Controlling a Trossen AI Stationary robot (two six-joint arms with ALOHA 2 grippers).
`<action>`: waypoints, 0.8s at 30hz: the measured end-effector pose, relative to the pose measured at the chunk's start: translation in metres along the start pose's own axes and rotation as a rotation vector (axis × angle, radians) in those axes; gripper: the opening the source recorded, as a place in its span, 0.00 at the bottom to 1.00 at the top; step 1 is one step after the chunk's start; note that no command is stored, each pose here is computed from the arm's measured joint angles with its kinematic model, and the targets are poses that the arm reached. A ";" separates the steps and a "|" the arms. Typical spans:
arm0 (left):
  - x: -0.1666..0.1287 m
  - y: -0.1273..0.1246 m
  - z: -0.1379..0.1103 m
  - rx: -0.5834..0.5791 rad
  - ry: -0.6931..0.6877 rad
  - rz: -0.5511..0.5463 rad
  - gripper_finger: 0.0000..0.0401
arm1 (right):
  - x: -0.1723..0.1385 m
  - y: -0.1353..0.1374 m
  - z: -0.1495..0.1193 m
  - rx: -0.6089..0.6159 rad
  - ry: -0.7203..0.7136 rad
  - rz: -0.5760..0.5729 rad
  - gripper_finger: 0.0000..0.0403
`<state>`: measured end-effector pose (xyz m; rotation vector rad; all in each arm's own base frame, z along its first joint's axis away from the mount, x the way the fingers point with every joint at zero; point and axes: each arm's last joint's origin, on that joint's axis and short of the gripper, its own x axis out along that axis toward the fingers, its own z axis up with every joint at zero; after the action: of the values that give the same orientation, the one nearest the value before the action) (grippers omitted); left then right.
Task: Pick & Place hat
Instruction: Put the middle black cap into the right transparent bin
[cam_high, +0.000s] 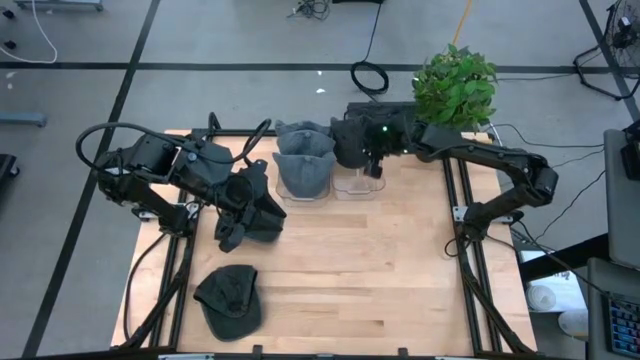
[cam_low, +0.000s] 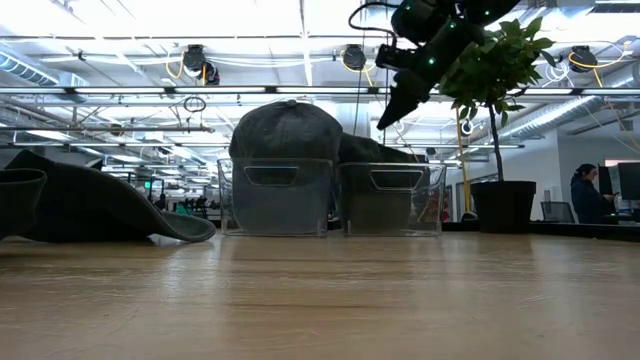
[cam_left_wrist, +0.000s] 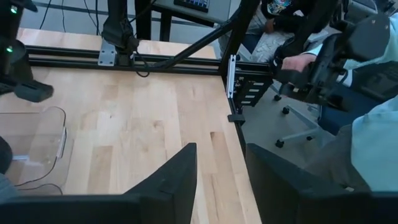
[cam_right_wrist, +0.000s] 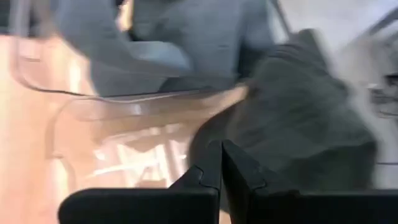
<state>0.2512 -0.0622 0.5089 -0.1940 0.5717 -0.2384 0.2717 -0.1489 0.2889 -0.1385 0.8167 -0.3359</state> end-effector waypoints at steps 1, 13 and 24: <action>0.000 0.000 0.000 0.000 0.000 0.000 0.36 | 0.002 0.001 -0.002 0.001 0.019 0.012 0.00; 0.000 -0.001 0.000 -0.061 0.001 -0.004 0.36 | 0.027 0.000 -0.005 -0.038 0.056 -0.009 0.00; 0.000 -0.006 -0.002 -0.098 0.008 -0.023 0.34 | 0.059 -0.013 -0.004 -0.118 0.049 -0.200 0.00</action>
<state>0.2496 -0.0684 0.5089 -0.2948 0.5901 -0.2332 0.3033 -0.1817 0.2489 -0.3245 0.8732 -0.4817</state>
